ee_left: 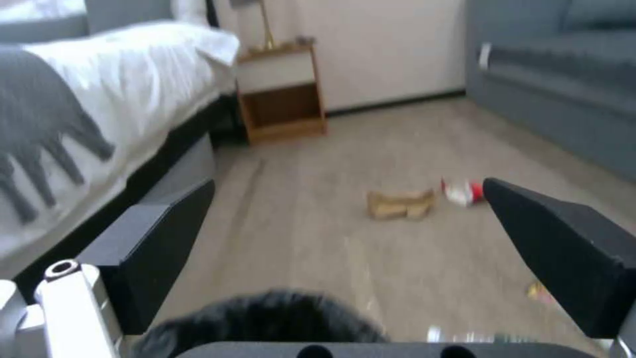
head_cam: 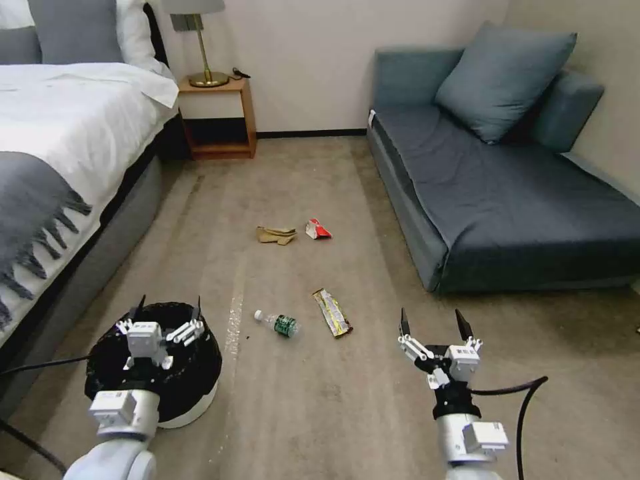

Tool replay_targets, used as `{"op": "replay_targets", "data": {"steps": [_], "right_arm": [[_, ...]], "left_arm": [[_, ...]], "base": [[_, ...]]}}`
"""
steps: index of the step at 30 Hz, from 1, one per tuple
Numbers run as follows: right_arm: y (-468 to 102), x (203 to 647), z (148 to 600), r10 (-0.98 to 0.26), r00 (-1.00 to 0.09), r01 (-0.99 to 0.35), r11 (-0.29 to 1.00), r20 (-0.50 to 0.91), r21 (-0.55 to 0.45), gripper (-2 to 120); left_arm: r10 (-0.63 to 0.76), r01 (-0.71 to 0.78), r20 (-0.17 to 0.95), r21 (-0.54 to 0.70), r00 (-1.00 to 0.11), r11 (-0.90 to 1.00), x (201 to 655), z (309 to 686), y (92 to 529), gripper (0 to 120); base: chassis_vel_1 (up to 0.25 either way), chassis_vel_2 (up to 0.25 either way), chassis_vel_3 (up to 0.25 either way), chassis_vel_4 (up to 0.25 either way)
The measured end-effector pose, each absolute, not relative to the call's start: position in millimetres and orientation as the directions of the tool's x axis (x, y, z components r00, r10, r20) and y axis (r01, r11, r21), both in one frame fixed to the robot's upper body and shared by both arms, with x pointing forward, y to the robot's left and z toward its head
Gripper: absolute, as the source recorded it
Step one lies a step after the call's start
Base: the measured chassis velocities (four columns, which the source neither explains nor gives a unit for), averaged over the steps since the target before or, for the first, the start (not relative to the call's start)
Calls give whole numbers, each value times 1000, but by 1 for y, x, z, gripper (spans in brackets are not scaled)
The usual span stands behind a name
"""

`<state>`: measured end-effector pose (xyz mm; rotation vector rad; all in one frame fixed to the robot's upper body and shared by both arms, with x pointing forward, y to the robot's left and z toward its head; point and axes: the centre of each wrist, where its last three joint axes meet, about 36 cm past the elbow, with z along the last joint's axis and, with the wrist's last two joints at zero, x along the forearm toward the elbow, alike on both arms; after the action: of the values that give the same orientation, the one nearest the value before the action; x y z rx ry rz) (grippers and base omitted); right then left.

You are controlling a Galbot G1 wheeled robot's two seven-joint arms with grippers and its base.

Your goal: Pick up the trash bin, then pick up the garbage on the floor and place it into the trash bin.

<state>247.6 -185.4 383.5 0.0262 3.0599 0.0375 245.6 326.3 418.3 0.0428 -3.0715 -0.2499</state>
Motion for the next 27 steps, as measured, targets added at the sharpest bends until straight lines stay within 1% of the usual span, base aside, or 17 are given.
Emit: {"op": "replay_targets", "data": {"steps": [2,3,4,5,7,8,10,12,13,17,18,20,22,23,25,27], "right_arm": [[-188,252,383,18,-997,16,1000,-79,23,100],[-188,252,383,18,-997,16,1000,-79,23,100],[-189,253,382,19,-997,17,1000,-78,24,100],[-189,254,380,21,-997,19,1000,-73,25,100],[-190,254,377,23,-998,21,999,-65,28,100],[-190,254,377,23,-998,21,999,-65,28,100],[-190,255,373,25,-998,23,999,-58,31,100],[-191,256,371,29,-998,27,999,-52,35,100],[-191,256,371,29,-998,27,999,-52,35,100],[-196,256,368,37,-998,35,999,-45,36,100],[-196,256,368,37,-998,35,999,-45,36,100],[-197,256,367,38,-998,37,999,-43,37,100],[-197,256,367,38,-998,37,999,-43,37,100],[-197,256,367,38,-998,37,999,-43,37,100],[-196,256,367,44,-998,42,998,-43,41,100],[-196,256,367,53,-998,51,998,-41,42,100]], "left_arm": [[-10,12,149,145,-989,989,242,420,335,100],[-10,12,149,145,-989,989,242,420,335,100],[-2,23,191,131,-982,991,242,420,339,100],[7,34,248,106,-969,994,244,419,348,100],[-24,10,304,110,-952,994,251,422,371,100],[-24,10,304,110,-952,994,251,422,371,100],[-98,-46,349,155,-932,987,262,427,404,100],[-160,-98,369,180,-916,979,270,434,434,100],[-160,-98,369,180,-916,979,270,434,434,100],[-246,-169,392,220,-887,961,279,449,488,100],[-246,-169,392,220,-887,961,279,449,488,100],[-263,-177,421,233,-868,956,285,452,505,100],[-253,-163,477,223,-842,961,296,454,521,100],[-253,-163,477,223,-842,961,296,454,521,100],[-202,-124,535,178,-820,976,309,449,523,100],[-168,-101,569,148,-805,984,317,445,520,100]], "base": [[0,0,0,0],[0,0,0,0],[0,0,0,0],[0,0,0,0],[0,0,0,0],[0,0,0,0],[0,0,0,0],[0,0,0,0],[0,0,0,0],[0,0,0,0],[0,0,0,0],[0,0,0,0],[0,0,0,0],[0,0,0,0],[0,0,0,0],[0,0,0,0]]}}
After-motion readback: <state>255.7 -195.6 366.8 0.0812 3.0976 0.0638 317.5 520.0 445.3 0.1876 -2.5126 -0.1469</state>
